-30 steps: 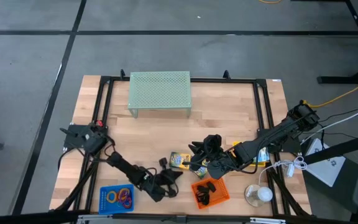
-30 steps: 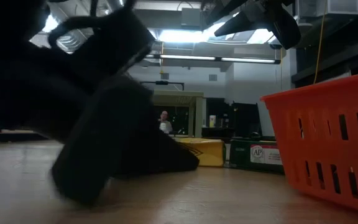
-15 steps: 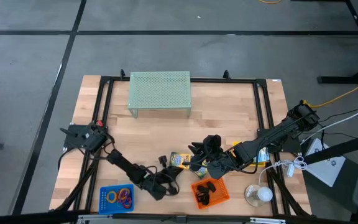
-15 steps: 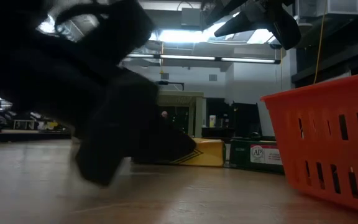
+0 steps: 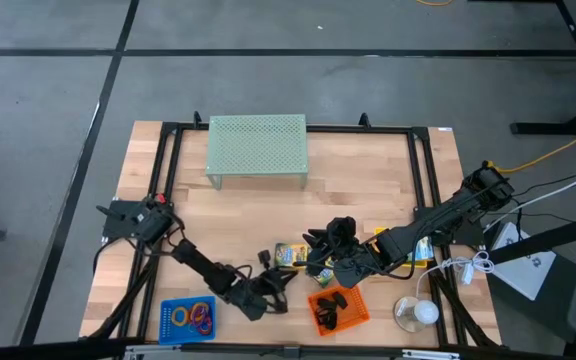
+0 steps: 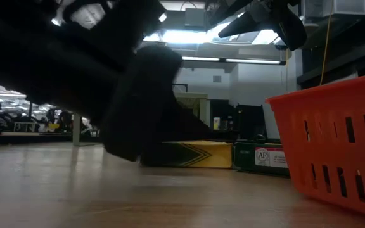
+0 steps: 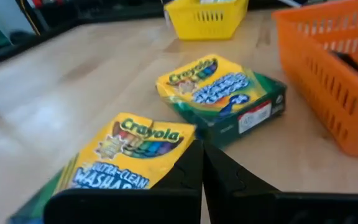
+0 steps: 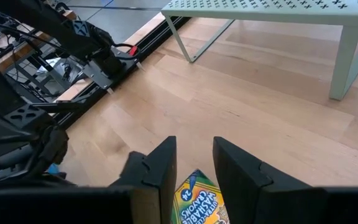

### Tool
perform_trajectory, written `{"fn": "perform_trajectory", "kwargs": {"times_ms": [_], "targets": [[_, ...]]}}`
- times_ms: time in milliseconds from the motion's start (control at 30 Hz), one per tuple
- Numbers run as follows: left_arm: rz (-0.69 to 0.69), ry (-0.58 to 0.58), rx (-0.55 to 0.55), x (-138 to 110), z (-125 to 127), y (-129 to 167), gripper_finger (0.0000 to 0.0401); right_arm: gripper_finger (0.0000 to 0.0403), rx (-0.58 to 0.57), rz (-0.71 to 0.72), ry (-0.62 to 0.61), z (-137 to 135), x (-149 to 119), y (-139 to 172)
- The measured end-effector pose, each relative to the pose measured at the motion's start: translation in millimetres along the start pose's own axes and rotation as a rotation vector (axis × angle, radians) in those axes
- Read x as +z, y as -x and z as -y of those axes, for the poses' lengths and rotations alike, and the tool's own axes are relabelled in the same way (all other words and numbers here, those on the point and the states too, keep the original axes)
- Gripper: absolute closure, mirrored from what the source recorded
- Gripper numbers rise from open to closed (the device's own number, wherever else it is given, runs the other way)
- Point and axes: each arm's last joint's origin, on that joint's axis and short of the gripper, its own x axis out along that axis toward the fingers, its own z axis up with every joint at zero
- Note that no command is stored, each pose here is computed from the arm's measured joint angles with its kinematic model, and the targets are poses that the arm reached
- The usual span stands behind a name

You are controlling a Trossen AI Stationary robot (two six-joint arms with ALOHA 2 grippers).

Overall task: Pick & Place Office Desk Supplies
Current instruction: Put the box of crayons into the yellow bin

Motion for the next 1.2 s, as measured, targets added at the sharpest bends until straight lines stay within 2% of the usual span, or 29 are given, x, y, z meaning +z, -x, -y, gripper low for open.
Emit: {"fn": "perform_trajectory", "kwargs": {"times_ms": [133,400,600,900,1033,1200], "targets": [[0.02,-0.015,0.033,1.6,0.0,1.1,0.04,0.0295,0.0,0.0,0.0,0.0,0.0,0.0],[-0.026,0.013,0.052,2.1,-15.9,-18.9,0.0399,0.0295,0.003,-0.001,-0.004,-0.4,-0.7,0.9],[-0.09,0.071,0.041,-0.7,-24.9,-28.2,0.04,0.0295,0.01,-0.005,0.0,-1.4,-2.5,3.3],[-0.184,0.166,-0.051,-3.9,-27.0,-31.7,0.0399,0.0295,0.014,-0.007,-0.012,-2.0,-3.6,4.7],[-0.235,0.208,-0.103,-16.0,-19.8,-28.2,0.04,0.0295,0.014,-0.007,-0.012,-2.0,-3.5,4.7],[-0.29,0.234,-0.099,-48.7,-11.4,-25.3,0.0399,0.0295,0.015,-0.003,-0.014,-2.2,-3.4,4.7]]}}
